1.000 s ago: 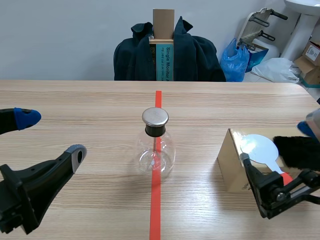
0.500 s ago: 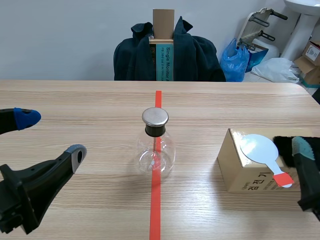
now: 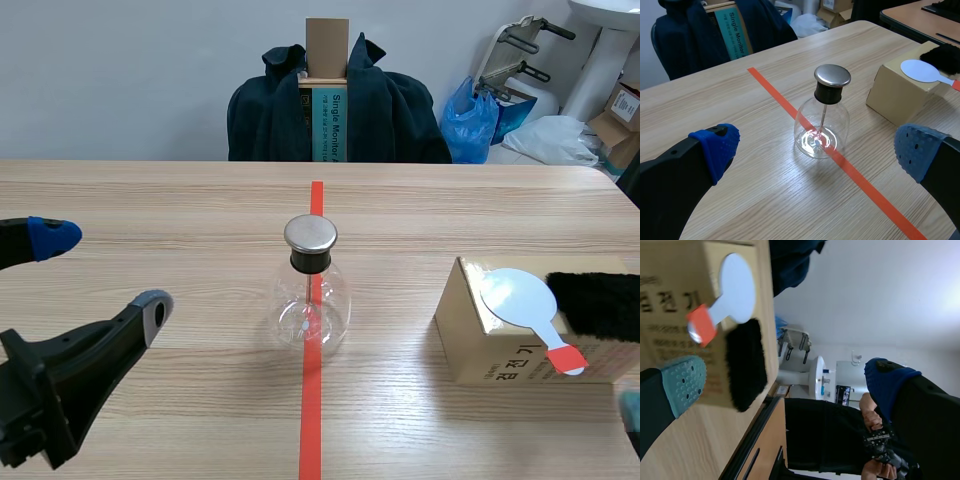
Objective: Do the electroscope experiment.
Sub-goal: 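Pick up the white charging plate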
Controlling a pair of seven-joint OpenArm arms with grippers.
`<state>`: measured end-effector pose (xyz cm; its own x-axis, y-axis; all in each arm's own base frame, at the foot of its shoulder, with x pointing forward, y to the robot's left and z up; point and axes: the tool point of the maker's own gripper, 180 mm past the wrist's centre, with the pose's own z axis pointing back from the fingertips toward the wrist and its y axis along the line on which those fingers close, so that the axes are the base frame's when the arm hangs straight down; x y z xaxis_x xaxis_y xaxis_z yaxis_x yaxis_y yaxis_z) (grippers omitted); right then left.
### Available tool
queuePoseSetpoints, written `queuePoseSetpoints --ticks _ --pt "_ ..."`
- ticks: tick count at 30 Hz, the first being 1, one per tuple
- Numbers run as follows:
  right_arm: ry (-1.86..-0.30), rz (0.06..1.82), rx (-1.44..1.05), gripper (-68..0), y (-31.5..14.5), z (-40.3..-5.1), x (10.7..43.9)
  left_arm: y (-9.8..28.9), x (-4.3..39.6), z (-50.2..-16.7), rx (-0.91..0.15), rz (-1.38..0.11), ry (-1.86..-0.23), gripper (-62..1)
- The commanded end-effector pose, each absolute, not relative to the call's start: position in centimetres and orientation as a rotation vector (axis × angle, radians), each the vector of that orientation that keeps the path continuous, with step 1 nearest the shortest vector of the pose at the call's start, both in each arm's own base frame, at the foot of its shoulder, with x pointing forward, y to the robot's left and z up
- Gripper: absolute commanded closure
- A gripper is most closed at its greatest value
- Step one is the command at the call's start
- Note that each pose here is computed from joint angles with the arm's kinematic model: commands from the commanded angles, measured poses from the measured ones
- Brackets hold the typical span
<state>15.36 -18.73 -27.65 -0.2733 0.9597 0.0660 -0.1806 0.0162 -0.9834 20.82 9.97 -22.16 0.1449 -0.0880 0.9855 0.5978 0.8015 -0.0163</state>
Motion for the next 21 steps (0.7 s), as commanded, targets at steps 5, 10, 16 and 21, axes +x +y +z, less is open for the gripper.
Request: queuePoseSetpoints --ticks 5,10,16,21 --pt "-1.267 1.436 -0.954 -67.9 -20.3 -28.5 16.3 9.7 20.8 -21.5 -0.472 -0.518 -1.365 -62.3" --pt "-1.224 1.456 -0.991 -67.9 -21.0 -30.3 17.2 9.7 20.8 -21.5 -0.472 -0.518 -1.364 -62.3" --pt "-1.196 1.464 -0.980 -67.9 -20.3 -32.5 17.5 9.7 20.8 -21.5 -0.472 -0.517 -1.364 -62.3" --pt "-1.171 1.437 -0.950 -67.9 -19.8 -33.8 17.4 9.7 20.8 -21.5 -0.469 -0.516 -1.365 -62.3"
